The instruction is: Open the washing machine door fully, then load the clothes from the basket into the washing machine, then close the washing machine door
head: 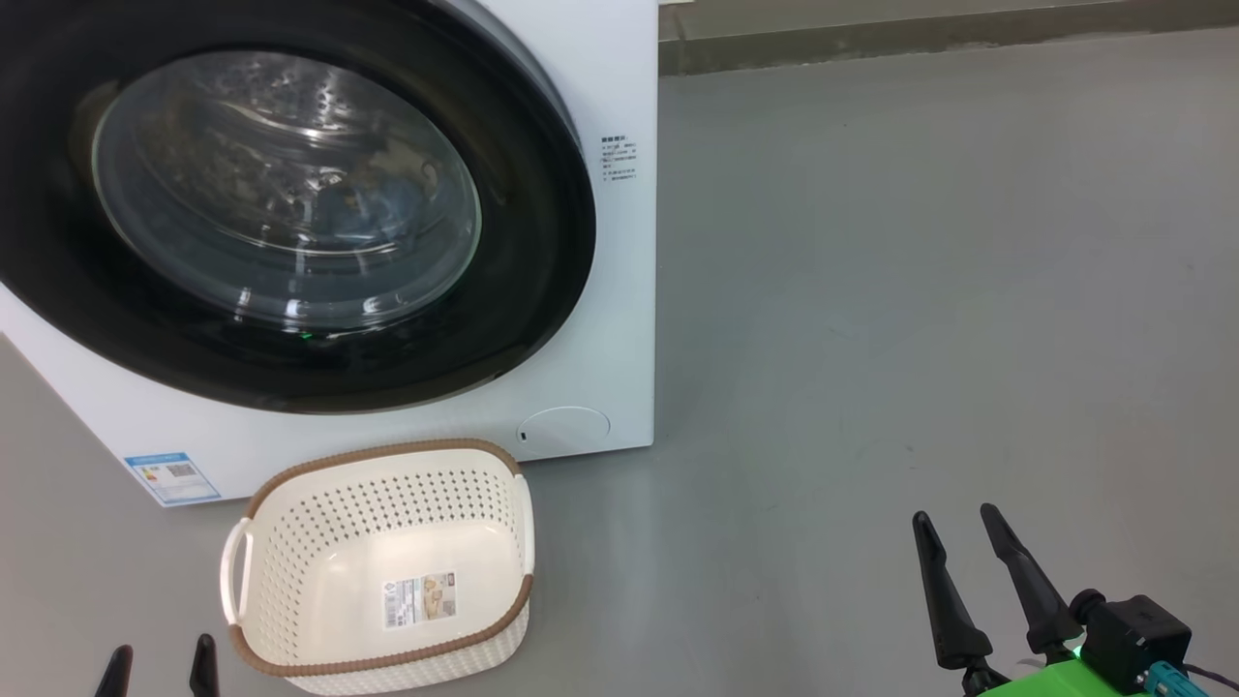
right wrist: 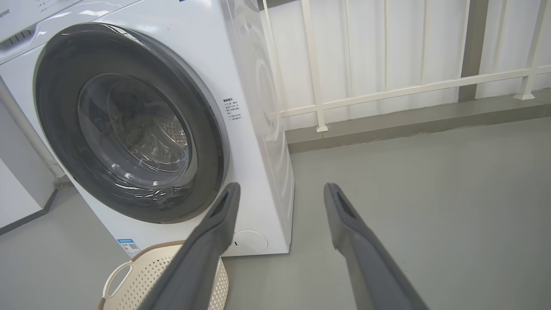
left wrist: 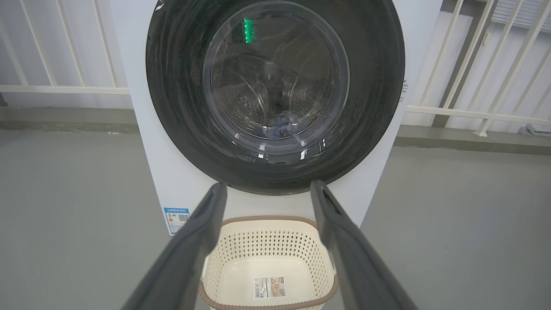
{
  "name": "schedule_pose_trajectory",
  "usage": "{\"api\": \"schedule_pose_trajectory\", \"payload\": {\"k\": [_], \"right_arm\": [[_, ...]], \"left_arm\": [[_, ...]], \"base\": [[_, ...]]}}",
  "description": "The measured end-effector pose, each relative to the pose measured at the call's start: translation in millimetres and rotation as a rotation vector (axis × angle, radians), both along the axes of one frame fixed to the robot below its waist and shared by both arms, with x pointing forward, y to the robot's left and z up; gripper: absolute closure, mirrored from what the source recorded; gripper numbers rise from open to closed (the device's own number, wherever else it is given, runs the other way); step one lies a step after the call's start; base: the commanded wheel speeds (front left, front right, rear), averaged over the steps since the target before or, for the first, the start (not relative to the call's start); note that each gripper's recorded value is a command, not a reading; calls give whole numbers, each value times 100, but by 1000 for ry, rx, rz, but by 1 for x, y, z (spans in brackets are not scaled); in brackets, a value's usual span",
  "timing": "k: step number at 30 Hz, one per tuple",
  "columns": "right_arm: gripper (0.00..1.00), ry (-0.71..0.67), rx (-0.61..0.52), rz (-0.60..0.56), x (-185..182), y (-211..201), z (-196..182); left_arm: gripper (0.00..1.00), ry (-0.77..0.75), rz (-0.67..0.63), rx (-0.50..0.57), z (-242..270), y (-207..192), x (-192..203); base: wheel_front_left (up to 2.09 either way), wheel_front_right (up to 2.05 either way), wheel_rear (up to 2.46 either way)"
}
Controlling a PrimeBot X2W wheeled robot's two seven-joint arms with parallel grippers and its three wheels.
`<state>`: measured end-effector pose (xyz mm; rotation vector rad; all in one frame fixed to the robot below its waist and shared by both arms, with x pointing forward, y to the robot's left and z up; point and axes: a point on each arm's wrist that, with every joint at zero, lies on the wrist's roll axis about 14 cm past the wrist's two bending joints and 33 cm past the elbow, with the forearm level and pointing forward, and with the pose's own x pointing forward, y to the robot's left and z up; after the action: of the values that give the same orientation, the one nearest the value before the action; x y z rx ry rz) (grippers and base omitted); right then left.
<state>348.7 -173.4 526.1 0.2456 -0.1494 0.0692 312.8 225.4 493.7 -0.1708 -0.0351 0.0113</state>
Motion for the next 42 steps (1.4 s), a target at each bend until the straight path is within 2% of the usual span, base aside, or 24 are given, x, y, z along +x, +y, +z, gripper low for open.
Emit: {"api": "schedule_pose_trajectory", "payload": {"k": [21,22,28,42], "right_arm": [[0,-6,0,17,2,5,2],[100,12,1,17,1,5,-4],[100,99,19,10,-6,4,-31],[100,140,170,-11,-5,-2,-38]], "left_arm": [[0,-7,12,-8,1,1,-7],[100,9,12,-21,-4,-2,-8],[100,72,14,-89,-25,-14,-12],[100,111,43,-226,-34,-11,-11]], "base": [[0,0,0],[0,0,0],[0,0,0],[0,0,0]]}}
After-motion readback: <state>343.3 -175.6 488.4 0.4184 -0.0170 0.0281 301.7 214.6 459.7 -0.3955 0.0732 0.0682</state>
